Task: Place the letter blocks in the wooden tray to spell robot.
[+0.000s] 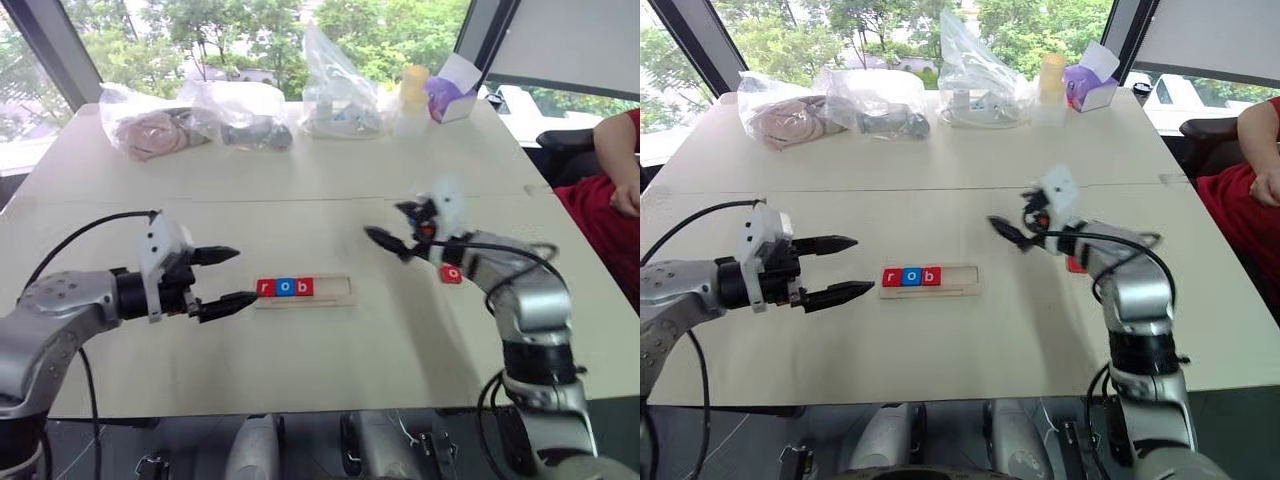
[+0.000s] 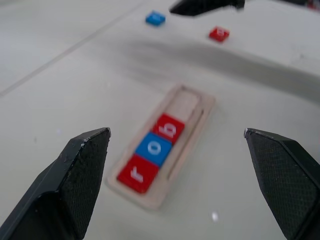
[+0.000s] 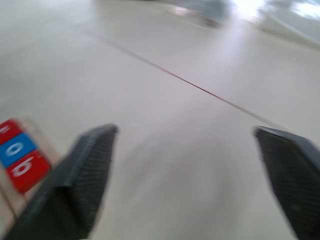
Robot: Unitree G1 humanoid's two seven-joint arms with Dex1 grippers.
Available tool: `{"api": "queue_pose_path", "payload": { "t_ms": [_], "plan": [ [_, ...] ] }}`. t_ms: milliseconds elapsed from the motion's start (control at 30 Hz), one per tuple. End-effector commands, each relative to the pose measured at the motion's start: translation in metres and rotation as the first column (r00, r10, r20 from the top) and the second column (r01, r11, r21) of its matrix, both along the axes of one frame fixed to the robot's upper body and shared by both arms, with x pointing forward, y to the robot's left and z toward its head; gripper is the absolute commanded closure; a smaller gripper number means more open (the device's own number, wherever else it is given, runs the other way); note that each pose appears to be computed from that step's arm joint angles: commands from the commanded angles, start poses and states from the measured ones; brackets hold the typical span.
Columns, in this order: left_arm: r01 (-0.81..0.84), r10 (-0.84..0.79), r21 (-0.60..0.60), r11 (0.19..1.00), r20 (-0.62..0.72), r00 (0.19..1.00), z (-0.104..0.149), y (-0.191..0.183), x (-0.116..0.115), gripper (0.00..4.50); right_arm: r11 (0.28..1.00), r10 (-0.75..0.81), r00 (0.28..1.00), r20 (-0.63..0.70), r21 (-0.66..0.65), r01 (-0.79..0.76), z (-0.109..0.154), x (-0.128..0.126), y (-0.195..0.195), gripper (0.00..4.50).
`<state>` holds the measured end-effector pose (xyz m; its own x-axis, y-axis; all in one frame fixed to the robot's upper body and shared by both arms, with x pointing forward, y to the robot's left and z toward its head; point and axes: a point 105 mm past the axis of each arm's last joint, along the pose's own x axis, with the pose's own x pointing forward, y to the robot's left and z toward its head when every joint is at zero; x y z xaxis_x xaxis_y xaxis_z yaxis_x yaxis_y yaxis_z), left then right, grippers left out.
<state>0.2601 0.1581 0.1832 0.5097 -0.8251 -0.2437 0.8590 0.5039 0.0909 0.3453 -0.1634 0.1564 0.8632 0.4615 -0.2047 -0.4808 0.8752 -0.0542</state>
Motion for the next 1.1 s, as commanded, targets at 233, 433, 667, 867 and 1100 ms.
{"api": "queue_pose_path", "payload": {
  "t_ms": [233,433,667,867,1100],
  "plan": [
    [0.057,-0.058,0.033,0.998,0.034,0.998,-0.011,-0.02,0.017,0.0,0.893,-0.449,0.89,-0.074,-0.032,0.448,-0.038,-0.031,-0.04,0.05],
    [0.048,-0.051,0.056,0.997,0.059,0.997,-0.011,-0.018,0.022,0.0,0.843,-0.538,0.833,-0.131,-0.092,0.53,-0.059,-0.038,-0.051,0.05],
    [0.036,-0.04,0.061,0.997,0.058,0.998,-0.018,-0.021,0.022,0.0,0.845,-0.535,0.82,-0.203,-0.102,0.525,-0.078,-0.034,-0.035,0.59],
    [0.037,-0.041,0.07,0.997,0.057,0.998,-0.02,-0.022,0.021,0.0,0.849,-0.527,0.826,-0.202,-0.092,0.52,-0.079,-0.031,-0.033,3.33],
    [0.037,-0.042,0.093,0.995,0.049,0.998,-0.022,-0.016,0.021,0.0,0.927,-0.374,0.916,-0.148,-0.027,0.374,-0.06,-0.043,-0.002,3.33]
  ]
}}
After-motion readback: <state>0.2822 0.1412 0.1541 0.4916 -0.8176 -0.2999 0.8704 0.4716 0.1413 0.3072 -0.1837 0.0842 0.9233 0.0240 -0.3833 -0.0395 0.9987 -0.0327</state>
